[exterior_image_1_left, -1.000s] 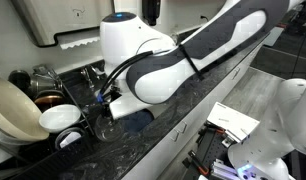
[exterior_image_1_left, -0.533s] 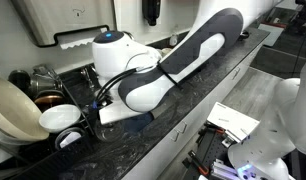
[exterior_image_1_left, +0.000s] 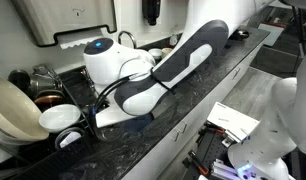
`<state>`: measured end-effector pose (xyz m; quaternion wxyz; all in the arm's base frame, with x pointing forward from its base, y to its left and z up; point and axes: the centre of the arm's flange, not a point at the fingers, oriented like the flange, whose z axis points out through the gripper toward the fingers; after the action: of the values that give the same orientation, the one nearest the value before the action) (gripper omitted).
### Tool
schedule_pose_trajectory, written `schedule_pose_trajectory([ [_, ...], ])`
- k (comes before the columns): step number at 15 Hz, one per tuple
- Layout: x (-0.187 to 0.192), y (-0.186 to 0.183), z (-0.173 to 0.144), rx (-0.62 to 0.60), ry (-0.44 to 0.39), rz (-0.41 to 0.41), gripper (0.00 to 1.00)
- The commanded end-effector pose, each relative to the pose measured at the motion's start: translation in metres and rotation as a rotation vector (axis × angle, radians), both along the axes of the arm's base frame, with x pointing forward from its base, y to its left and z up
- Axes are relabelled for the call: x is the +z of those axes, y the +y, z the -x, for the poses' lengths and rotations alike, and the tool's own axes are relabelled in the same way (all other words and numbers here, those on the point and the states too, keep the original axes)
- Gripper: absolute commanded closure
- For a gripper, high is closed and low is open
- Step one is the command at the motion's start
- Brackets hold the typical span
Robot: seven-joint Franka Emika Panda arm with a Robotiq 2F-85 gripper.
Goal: Move the glass cup to the right side of the counter.
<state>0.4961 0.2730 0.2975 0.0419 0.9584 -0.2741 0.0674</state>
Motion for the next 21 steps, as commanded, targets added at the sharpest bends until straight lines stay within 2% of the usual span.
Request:
schedule_pose_trajectory([
  [1,-0.003,0.011,-0.008,-0.011,0.019,0.028,0.77],
  [4,0.0,0.007,-0.008,-0.022,0.03,0.036,0.96],
  [5,0.004,0.004,-0.008,-0.029,0.032,0.036,0.99],
  [9,0.032,-0.031,-0.01,-0.093,0.008,0.012,0.99],
  [12,0.051,-0.067,-0.017,-0.193,-0.028,0.048,0.99],
  [13,0.055,-0.105,-0.014,-0.229,-0.03,0.063,0.99],
  [19,0.061,-0.234,-0.006,-0.453,0.052,0.133,0.99],
  [21,0.054,-0.272,-0.002,-0.521,0.094,0.11,0.99],
])
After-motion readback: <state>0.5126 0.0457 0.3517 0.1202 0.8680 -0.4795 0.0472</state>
